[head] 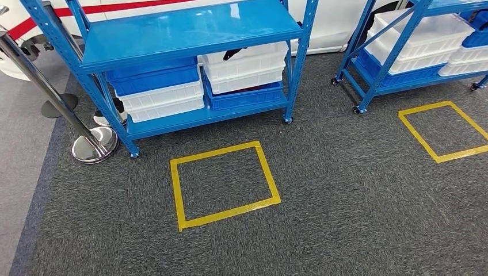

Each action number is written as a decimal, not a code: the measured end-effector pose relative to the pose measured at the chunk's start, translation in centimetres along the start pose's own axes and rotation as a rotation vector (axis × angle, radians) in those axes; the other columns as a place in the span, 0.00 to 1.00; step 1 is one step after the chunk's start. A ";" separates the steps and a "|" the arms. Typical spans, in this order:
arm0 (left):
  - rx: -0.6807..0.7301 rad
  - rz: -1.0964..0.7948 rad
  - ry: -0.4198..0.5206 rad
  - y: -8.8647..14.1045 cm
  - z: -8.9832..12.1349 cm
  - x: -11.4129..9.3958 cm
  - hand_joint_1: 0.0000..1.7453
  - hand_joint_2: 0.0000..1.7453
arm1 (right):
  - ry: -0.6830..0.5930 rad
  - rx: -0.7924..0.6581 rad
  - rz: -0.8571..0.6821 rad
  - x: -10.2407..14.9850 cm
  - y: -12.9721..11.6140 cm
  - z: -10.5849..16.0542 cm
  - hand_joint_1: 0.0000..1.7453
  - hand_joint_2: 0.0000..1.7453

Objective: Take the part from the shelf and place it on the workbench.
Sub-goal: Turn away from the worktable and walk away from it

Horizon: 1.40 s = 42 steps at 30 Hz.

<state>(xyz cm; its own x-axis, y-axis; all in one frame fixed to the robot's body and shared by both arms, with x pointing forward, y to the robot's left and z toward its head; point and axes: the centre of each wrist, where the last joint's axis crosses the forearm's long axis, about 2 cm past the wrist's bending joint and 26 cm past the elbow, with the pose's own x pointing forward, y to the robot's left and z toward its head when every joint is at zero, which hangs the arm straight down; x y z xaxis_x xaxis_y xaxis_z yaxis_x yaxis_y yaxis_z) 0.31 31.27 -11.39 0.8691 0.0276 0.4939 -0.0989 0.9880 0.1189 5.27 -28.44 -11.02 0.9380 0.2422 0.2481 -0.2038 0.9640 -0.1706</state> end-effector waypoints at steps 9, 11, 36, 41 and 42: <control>0.015 -0.014 0.002 -0.4 -0.1 0.4 0.00 0.00 | 0.008 0.004 -0.003 -0.1 0.1 0.0 0.00 0.00; 0.017 -0.015 0.005 -0.7 -0.1 0.4 0.00 0.00 | 0.008 0.005 -0.001 -0.1 0.1 0.0 0.00 0.00; -0.011 0.000 -0.012 -2.1 -0.2 0.8 0.00 0.00 | 0.020 0.011 -0.004 -0.1 0.4 0.1 0.00 0.00; -0.018 -0.012 -0.006 -2.0 0.1 0.2 0.00 0.00 | 0.026 0.010 -0.014 -0.4 0.5 0.1 0.00 0.00; -0.019 -0.016 -0.005 -2.0 0.2 0.1 0.00 0.00 | 0.028 0.011 -0.016 -0.5 0.5 0.1 0.00 0.00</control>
<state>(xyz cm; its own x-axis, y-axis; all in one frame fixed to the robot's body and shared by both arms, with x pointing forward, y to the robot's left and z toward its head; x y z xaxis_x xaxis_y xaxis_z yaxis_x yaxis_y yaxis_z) 0.48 29.23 -11.44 0.8681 0.0110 0.4963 -0.0756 0.9910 0.1102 4.68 -28.04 -11.09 0.9486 0.2235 0.2242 -0.1913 0.9690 -0.1566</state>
